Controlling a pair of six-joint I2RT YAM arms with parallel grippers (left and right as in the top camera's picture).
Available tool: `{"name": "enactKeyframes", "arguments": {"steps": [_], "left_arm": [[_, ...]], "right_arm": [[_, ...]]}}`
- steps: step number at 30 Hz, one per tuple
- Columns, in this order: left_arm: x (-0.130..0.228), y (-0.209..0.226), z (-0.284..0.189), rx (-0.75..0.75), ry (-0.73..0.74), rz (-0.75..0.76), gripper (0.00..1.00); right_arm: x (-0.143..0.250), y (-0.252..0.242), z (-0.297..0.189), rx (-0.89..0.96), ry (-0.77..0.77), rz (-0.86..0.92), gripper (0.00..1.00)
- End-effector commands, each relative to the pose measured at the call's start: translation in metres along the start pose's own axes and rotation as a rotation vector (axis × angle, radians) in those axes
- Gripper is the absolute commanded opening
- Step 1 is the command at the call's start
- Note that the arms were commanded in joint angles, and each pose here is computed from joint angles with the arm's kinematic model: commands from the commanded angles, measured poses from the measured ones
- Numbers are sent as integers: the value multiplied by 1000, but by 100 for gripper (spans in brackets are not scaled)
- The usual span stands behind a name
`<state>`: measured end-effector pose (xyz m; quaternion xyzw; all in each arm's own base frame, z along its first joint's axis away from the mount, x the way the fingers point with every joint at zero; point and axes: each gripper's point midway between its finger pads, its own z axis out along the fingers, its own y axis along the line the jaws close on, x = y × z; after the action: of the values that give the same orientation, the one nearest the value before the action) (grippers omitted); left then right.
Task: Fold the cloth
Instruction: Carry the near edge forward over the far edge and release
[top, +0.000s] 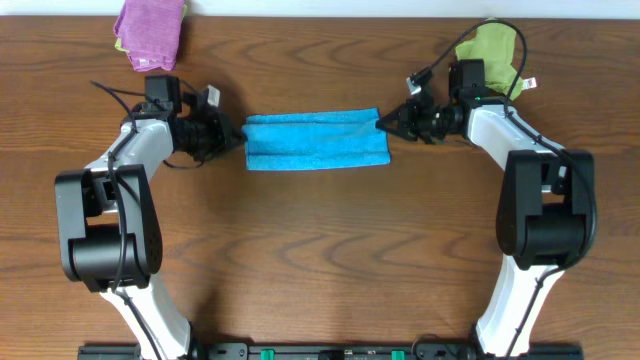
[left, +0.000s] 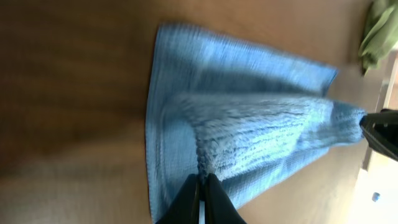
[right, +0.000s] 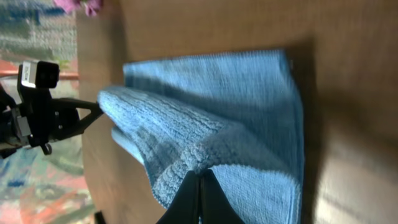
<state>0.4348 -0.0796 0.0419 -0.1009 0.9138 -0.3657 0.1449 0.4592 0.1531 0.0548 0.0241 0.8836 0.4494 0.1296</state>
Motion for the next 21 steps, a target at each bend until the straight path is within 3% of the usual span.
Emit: {"name": "enactKeyframes", "arguments": {"steps": [1,15,21], "left_arm": [[-17,-11,-6,14,-62,-7,6],[-56,-12,2,12,-107,-3,6],[-42,-10,6,16,-28,-22,6]], "right_arm": [[-10,5,1,-17,-27,24,1],[-52,9,1,-34,-171,1,1],[-47,9,5,-43,-144,21,1]]}}
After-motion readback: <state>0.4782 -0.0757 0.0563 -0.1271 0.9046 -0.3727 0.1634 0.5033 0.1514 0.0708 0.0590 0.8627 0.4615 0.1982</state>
